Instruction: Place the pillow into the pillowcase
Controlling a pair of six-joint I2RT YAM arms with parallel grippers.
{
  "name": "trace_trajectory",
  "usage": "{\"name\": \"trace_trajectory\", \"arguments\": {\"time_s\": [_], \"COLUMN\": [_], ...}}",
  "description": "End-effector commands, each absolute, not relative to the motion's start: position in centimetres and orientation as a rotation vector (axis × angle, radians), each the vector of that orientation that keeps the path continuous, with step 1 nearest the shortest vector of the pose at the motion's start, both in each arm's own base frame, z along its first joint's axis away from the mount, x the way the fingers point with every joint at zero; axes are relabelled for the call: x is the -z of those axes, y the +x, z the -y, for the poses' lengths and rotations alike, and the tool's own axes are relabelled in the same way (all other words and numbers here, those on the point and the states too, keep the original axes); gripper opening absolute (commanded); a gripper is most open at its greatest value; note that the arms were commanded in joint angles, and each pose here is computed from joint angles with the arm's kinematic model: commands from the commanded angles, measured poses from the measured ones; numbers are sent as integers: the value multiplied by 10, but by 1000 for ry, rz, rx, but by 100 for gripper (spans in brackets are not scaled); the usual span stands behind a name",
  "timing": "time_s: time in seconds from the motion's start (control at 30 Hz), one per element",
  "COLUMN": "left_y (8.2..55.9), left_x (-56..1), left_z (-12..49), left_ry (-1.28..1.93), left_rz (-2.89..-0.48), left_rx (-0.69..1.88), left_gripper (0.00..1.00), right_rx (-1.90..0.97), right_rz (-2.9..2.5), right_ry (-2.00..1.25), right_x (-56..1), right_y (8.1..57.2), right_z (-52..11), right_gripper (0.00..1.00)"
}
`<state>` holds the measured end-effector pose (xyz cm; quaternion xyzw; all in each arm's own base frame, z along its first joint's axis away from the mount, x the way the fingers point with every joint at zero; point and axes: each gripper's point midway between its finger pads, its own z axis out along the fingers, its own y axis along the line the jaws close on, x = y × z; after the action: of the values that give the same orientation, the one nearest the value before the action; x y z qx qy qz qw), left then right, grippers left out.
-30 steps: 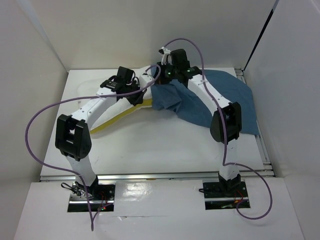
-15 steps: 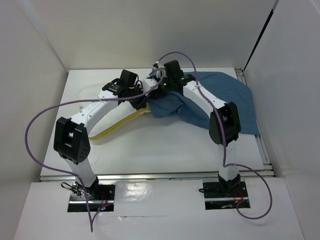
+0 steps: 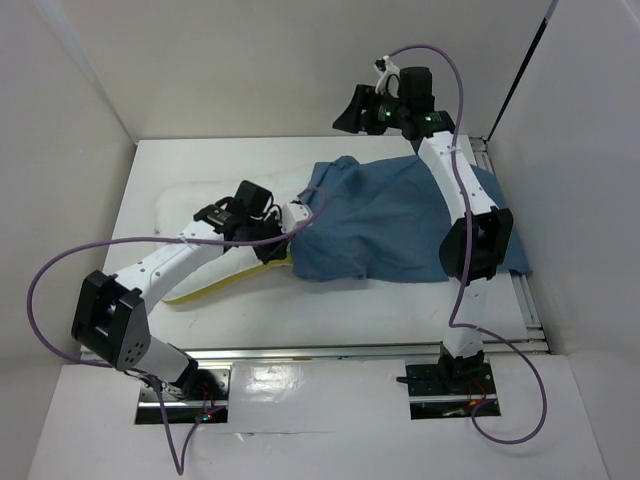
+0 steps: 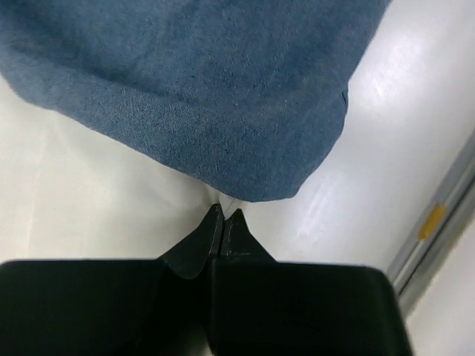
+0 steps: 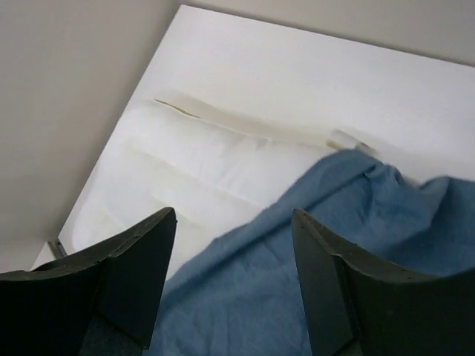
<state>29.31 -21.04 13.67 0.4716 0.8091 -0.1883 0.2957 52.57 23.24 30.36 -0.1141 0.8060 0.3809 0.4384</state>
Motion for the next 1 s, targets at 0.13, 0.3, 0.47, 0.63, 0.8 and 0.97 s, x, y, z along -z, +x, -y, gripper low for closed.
{"name": "trace_trajectory", "arguments": {"time_s": [0.13,0.3,0.47,0.63,0.8,0.97], "left_y": [267,293,328,377,405,448], "left_x": [-146,-193,-236,-260,-264,-230], "left_z": [216,208,213,198,196,171], "left_ry": [1390,1257,1189,907,846,714], "left_rz": [-2066,-1977,-1912,-1966,-1942,-2121], "left_rx": [495,374,293,186,269,399], "left_gripper": [47,77,87,73,100,100], "right_rx": [-1248,-1101,-756,-408,-485,-455], "right_rz": [-2039,-2190,-2246,-2130,-2144,-2235], "right_ry": [-494,-511,-715,-706,-757,-730], "right_x": [-275,-221,-190,-206,-213,-196], "right_y": [504,495,485,492,490,494], "right_z": [-265,-254,-270,-275,-280,-276], "right_gripper": [77,74,77,100,100,100]}}
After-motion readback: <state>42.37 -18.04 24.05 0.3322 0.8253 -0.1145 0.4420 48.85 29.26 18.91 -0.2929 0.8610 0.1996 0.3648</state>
